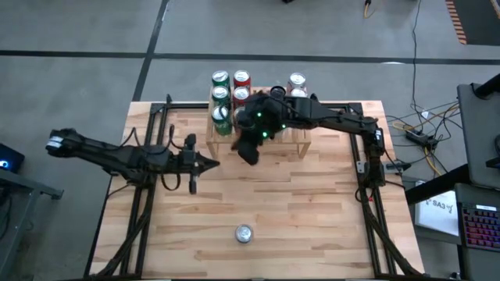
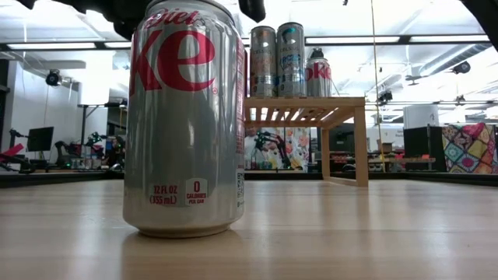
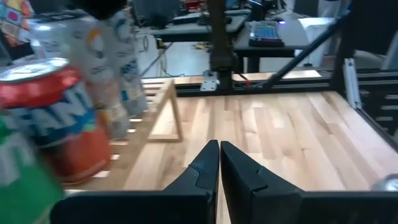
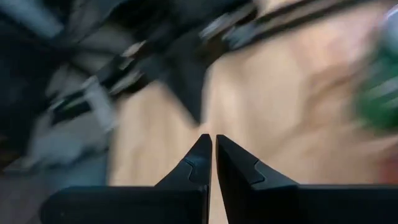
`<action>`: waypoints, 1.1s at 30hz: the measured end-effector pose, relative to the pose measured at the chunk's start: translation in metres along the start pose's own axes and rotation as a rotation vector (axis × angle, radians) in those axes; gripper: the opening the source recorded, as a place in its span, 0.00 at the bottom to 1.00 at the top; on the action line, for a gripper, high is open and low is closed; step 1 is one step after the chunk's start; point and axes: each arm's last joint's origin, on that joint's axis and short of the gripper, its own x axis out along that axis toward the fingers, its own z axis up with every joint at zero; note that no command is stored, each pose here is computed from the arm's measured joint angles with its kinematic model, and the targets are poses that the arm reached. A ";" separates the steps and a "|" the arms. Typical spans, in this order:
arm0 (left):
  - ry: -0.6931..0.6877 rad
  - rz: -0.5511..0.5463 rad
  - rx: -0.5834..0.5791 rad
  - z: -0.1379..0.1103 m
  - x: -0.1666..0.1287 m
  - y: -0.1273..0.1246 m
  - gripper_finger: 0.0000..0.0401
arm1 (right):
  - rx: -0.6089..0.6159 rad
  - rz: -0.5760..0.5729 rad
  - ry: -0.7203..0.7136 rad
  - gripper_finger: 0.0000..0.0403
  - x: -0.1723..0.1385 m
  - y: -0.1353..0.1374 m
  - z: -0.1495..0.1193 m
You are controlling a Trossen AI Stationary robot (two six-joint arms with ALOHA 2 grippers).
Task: Place canned beverage on shelf
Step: Put the red silver soda can aligned with other red silver soda can on the shelf
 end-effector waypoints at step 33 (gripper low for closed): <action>0.162 -0.336 -0.047 -0.051 0.018 -0.133 0.00 | -0.395 0.114 0.460 0.03 0.061 0.177 -0.190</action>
